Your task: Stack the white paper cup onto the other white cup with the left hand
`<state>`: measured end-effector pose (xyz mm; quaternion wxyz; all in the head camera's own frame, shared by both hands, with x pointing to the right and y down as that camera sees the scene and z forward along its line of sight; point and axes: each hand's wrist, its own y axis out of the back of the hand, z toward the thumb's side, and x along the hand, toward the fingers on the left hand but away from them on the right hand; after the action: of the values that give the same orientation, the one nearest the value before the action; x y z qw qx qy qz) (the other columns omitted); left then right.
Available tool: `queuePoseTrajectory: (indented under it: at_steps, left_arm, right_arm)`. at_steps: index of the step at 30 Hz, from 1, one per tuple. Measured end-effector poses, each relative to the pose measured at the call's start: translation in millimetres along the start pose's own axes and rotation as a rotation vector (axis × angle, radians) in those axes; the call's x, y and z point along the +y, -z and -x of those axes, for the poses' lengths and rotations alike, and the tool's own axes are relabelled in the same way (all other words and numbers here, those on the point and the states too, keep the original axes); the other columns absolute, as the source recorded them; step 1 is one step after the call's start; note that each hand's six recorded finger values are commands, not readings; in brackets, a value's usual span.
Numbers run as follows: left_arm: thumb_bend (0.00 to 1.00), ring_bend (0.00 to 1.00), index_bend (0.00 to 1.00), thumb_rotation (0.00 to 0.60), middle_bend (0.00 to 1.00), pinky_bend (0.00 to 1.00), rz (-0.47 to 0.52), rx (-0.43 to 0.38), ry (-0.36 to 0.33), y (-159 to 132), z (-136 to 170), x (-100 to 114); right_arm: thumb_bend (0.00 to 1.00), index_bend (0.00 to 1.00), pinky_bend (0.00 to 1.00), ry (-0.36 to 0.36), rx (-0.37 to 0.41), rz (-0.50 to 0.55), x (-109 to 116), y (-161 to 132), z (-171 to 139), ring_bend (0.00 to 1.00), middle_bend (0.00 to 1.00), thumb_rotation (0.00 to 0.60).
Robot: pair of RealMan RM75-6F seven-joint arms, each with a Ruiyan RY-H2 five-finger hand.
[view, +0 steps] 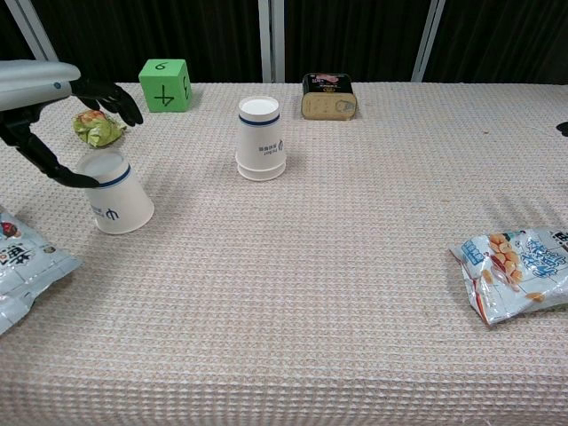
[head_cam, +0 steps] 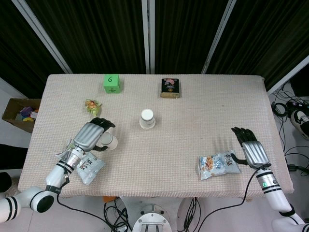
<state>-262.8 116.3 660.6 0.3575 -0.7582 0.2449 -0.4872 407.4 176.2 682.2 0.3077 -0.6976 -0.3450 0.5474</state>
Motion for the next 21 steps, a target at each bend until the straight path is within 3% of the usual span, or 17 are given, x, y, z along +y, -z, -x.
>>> queuePoseTrajectory:
  at_steps: [13,21]
  left_arm:
    - [0.22,0.21,0.29,0.600,0.28,0.18,-0.009,0.046,0.065,12,-4,-15]
    - [0.30,0.33,0.41,0.600,0.43,0.19,0.012,0.053,0.076,15,-11,-21]
  right_arm:
    - [0.26,0.00,0.00,0.007,-0.025,0.019,-1,10,-5,0.00,0.07,0.600]
    - [0.26,0.00,0.00,0.006,-0.036,0.031,-4,14,-7,0.00,0.08,0.600]
